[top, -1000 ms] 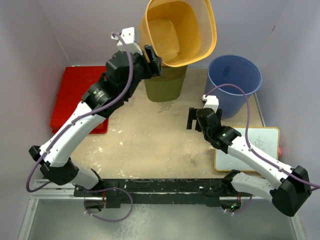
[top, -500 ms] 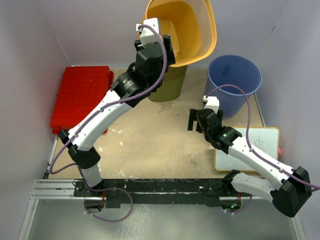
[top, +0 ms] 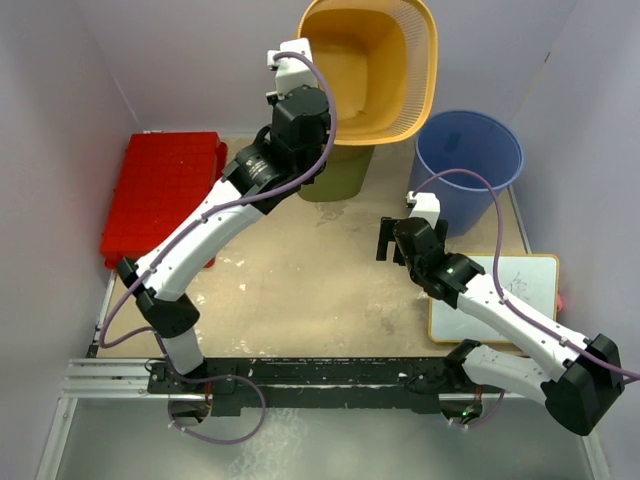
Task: Turn the large container upside down
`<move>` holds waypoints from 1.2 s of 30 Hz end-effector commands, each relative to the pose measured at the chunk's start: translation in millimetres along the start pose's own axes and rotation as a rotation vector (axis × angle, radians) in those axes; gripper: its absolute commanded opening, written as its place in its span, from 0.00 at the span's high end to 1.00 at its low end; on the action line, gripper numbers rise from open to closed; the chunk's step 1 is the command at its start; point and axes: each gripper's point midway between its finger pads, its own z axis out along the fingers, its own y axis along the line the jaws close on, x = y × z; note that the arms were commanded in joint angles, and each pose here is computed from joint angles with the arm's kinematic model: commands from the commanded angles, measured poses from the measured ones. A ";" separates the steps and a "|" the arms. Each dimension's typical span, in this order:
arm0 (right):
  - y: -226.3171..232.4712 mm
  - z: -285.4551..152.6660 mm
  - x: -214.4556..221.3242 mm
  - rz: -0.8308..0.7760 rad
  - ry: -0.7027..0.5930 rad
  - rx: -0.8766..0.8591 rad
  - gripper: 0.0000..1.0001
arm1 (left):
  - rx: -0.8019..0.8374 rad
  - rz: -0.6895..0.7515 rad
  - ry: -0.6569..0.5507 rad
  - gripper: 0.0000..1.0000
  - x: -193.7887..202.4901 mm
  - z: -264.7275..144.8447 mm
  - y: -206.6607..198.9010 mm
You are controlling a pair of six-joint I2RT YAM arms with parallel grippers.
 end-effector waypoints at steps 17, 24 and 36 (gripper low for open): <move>9.6 -1.7 -20.2 0.042 -0.047 -0.027 0.00 | 0.240 -0.399 -0.283 1.00 -141.4 -95.3 67.8; -2.9 -6.1 -22.9 0.055 -0.077 0.016 0.00 | 0.376 -0.460 -0.185 1.00 -144.8 -139.3 94.7; -80.3 -88.8 -116.8 0.147 -0.462 0.199 0.00 | 0.385 -0.315 0.188 1.00 -25.1 -155.5 104.1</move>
